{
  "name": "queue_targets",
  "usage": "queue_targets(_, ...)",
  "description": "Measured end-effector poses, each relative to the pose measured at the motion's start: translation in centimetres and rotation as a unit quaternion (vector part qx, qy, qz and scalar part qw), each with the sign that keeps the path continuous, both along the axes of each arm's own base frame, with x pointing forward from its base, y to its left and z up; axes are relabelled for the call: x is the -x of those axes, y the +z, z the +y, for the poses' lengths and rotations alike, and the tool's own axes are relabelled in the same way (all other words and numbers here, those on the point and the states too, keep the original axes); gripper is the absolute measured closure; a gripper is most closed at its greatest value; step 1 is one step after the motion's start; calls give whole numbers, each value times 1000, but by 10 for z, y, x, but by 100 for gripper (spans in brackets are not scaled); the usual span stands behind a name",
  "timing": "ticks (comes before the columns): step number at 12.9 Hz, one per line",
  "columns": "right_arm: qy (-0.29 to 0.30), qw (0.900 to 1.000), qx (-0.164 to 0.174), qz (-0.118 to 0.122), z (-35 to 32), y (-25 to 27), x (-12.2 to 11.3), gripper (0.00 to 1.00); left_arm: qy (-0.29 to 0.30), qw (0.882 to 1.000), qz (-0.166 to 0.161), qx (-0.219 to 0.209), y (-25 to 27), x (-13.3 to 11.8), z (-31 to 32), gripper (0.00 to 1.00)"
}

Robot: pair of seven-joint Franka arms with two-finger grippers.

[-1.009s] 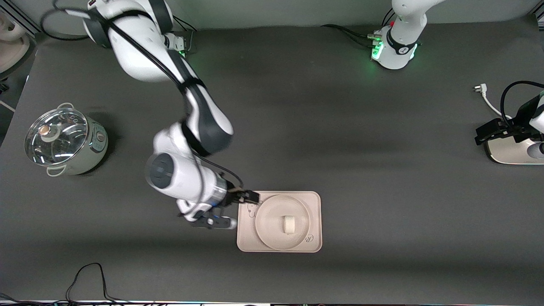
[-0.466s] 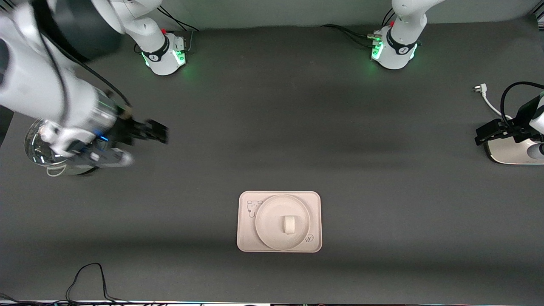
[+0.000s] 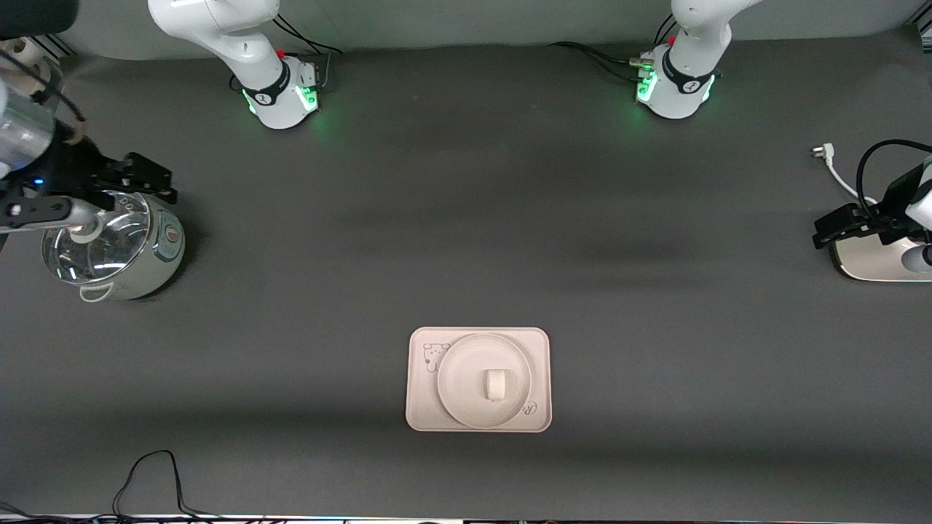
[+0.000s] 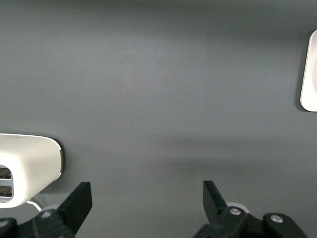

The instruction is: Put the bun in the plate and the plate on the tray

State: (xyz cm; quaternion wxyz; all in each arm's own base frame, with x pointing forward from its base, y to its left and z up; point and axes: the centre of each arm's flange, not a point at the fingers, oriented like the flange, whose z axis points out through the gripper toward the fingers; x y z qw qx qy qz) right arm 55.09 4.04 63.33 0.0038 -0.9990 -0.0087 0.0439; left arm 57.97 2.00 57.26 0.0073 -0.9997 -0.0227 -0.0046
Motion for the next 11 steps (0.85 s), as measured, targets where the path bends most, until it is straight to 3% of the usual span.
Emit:
queue_targets(6,7,1000,16,3,-57,-9,-4,0,-1,1000,-2,0,1,0,-1,0)
queue_targets(11,6,1000,21,6,-60,-12,-4,0,-1,1000,-3,0,3,0,-1,0)
